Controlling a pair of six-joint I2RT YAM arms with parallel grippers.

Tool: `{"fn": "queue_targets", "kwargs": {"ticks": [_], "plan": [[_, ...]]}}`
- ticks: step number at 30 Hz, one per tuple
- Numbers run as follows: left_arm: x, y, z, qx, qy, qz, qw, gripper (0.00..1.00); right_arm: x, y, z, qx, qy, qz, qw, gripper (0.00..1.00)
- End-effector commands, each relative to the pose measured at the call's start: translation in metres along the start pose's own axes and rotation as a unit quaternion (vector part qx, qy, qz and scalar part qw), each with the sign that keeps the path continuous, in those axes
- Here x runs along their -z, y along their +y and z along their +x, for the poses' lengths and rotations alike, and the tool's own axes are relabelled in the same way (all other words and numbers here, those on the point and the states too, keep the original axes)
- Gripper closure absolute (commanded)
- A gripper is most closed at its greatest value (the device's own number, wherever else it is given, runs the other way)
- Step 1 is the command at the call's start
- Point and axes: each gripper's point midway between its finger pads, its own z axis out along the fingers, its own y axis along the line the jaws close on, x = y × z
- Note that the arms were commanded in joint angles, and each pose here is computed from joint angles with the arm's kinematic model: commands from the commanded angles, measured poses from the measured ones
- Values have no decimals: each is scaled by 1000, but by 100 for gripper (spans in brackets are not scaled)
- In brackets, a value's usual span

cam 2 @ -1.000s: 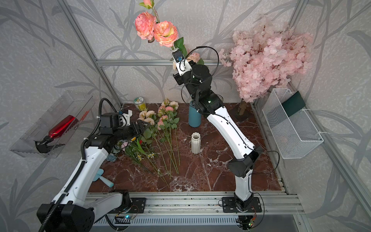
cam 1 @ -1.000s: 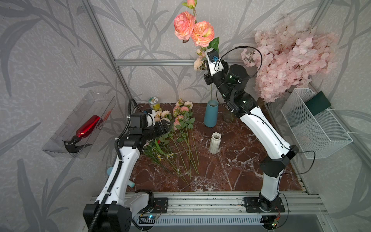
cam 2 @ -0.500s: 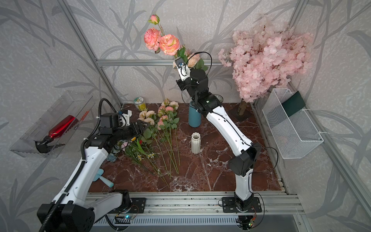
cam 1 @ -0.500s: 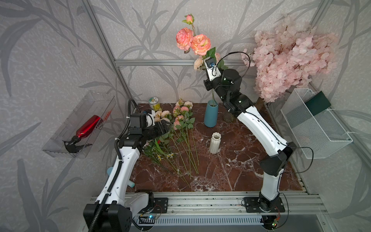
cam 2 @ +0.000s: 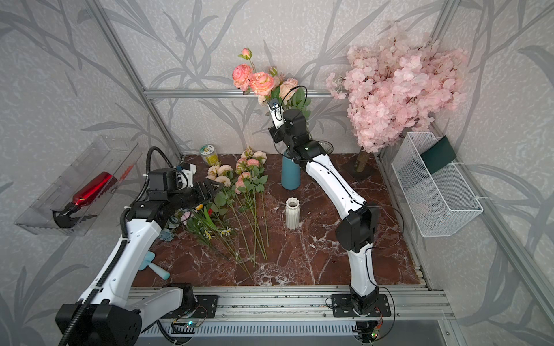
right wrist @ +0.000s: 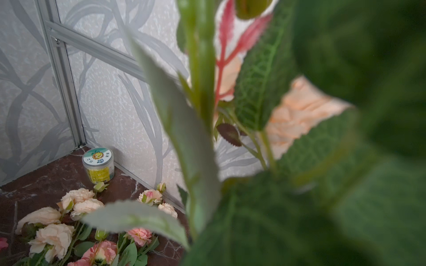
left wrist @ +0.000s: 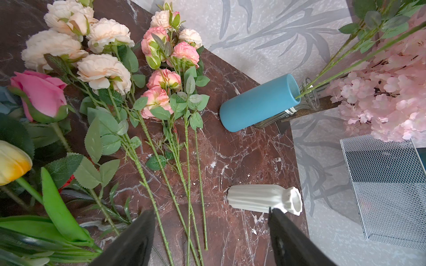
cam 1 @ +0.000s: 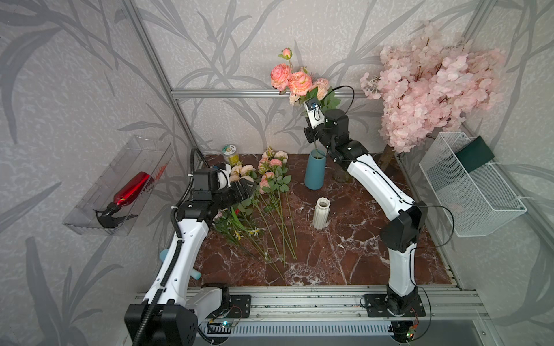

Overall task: Place the pink flowers into the vase
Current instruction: Place the flower in the vase.

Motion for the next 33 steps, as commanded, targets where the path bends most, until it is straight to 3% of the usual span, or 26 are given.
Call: {"fn": "queue_targets", "kwargs": {"ticks": [1,9,14,20,27,33], "plan": [[0,0,-1,-1,-4,4,1000,22,-9,4,9,-8,16,-10,1000,100],[0,1,-1,1,-5,3,1000,21,-20,2,31,-8,46,2,999,98],[0,1,-1,0,-4,2,1000,21,-11,-5,27,-14,46,11,999,72],[0,3,-1,0,-4,-1,1000,20,15,-20,6,-27,32,30,999,51],[-2,9,0,1,-2,-17,1000,21,65,-39,-18,-66,26,42,997,47],[-6,29,1,-4,4,-82,997,25,123,-54,-19,-104,38,61,992,48]]}}
